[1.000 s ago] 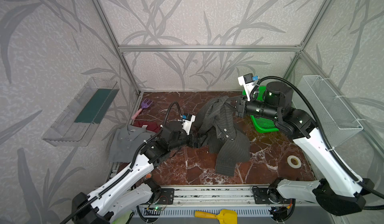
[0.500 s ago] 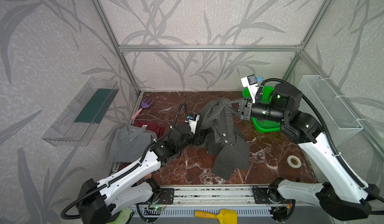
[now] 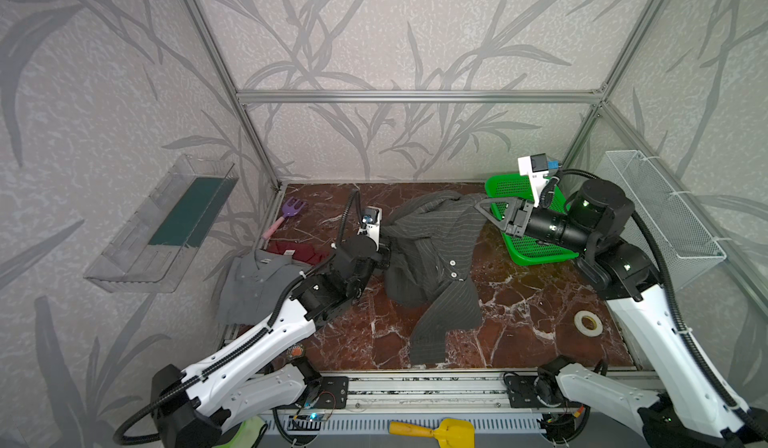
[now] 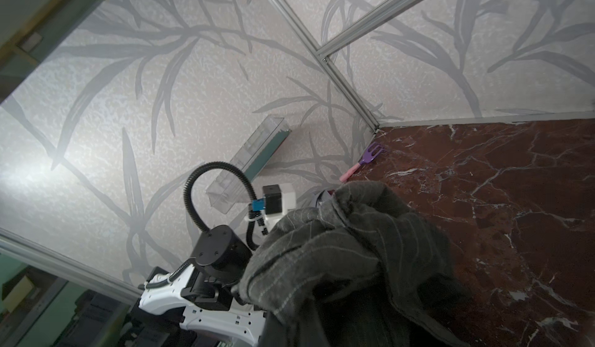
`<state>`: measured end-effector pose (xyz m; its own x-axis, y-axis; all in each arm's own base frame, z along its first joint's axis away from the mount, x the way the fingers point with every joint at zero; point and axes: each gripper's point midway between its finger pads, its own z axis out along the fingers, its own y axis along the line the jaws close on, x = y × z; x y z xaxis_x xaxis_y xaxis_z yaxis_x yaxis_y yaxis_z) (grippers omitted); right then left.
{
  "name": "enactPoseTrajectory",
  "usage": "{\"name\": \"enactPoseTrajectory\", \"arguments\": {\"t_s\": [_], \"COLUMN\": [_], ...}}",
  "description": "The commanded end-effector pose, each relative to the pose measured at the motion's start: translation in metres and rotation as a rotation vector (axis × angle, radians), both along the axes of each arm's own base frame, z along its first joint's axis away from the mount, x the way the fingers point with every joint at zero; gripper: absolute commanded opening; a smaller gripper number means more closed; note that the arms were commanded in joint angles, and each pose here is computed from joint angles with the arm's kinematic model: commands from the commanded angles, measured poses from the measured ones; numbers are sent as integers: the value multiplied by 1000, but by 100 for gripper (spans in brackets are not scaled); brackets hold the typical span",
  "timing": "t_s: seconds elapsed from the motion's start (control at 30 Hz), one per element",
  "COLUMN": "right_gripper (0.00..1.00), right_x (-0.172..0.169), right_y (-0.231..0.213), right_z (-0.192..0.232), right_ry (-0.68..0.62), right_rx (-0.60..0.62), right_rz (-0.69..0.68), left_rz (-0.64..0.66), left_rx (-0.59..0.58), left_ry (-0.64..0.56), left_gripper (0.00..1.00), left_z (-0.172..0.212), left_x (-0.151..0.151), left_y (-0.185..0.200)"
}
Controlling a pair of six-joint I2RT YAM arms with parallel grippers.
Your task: Fold and stack the long sleeve shirts
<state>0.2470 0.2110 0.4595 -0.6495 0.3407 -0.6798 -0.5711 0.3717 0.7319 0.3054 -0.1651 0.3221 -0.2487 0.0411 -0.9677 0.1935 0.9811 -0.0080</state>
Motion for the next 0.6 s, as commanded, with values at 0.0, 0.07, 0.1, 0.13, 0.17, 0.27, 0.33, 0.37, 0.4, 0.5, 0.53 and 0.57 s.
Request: {"name": "enactPoseTrajectory", "arguments": {"t_s": [0.0,0.07,0.1,0.13,0.17,0.27,0.33,0.37,0.4,0.5,0.53,0.57], "right_gripper": [0,0,0,0,2,33,48,54,58,61,62,62], "right_x": [24,46,53,60,66,71,69,68,65,50,41,28], "right_y": [-20,-36,-42,-48,-56,-72,-81,-87,-90,-84,-73,-50], "right_z": [-25,-66,-84,-104,-121,-157,-169,-173,-175,-174,-173,-171], "right_ry": [131,233,278,324,359,426,448,450,449,420,391,355], "right_rx": [93,74,59,40,21,-65,-124,-149,-164,-221,-251,-263], "right_rz": [-68,-143,-175,-211,-251,-353,-404,-433,-452,-447,-425,-369], "left_rz": [123,68,34,-3,-32,-87,-87,-77,-58,-28,-28,-21], "left_rx": [57,80,92,112,126,145,136,129,116,48,30,13], "left_ry": [-68,-13,30,97,167,353,426,452,468,511,530,550], "left_gripper": [0,0,0,0,0,0,0,0,0,0,0,0], "left_z": [53,61,59,52,42,7,-13,-20,-25,-33,-36,-38], "left_x": [-12,-20,-22,-24,-27,-34,-37,-38,-38,-37,-37,-36], "left_y": [44,40,35,29,22,8,5,4,5,2,-2,-5]}}
